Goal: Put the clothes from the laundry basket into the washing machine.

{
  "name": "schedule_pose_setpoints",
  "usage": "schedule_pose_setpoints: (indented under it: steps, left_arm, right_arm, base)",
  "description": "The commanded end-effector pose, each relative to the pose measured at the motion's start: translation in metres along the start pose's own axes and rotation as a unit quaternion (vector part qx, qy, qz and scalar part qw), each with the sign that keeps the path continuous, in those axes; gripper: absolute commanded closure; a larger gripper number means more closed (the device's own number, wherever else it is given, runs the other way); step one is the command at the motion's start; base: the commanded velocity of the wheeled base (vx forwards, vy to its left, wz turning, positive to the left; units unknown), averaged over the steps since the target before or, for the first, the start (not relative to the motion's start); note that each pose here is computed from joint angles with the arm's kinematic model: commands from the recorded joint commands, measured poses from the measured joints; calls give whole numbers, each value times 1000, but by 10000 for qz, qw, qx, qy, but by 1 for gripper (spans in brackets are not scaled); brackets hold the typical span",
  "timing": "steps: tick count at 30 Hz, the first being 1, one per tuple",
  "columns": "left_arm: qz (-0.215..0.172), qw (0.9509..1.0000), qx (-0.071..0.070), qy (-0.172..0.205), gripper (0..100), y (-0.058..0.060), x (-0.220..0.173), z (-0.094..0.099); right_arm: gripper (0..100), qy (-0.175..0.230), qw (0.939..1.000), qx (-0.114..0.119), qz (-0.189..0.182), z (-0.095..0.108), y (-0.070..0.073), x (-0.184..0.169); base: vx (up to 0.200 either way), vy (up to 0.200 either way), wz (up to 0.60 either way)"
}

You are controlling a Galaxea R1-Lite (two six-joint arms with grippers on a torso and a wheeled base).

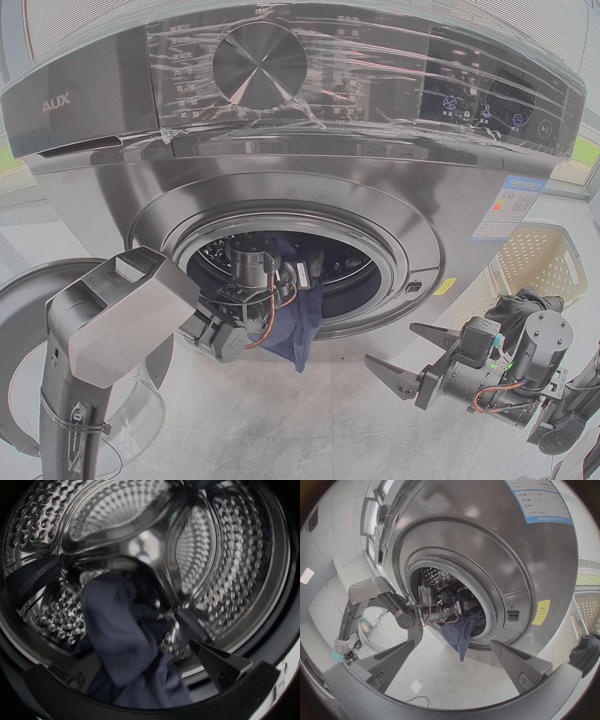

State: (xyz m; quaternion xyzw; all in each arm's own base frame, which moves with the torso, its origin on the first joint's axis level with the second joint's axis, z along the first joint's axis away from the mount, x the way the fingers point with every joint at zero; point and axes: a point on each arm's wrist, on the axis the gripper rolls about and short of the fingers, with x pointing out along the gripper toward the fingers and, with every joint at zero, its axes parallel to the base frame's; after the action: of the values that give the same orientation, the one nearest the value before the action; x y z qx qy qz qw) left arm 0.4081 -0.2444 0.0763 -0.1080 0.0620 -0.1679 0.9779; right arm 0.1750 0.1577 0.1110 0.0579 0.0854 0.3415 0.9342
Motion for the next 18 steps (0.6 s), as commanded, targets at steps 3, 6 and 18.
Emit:
schedule_pose_setpoints:
  steps: [3,6,18]
  left_arm:
    - [193,9926,538,1073,0,6,-44,-8]
    - [216,9905,595,1219,0,7,-47,-14]
    - [449,9872,689,1366,0,17,-43,-26]
  right_arm:
    - [0,4,10000,1,2,0,0,0]
    - [0,12,10000,1,0,-1,0,0]
    - [0,43,10000,-1,3,-2,0,1]
  base:
    - [0,0,0]
    - [0,0,0]
    - [0,0,0]
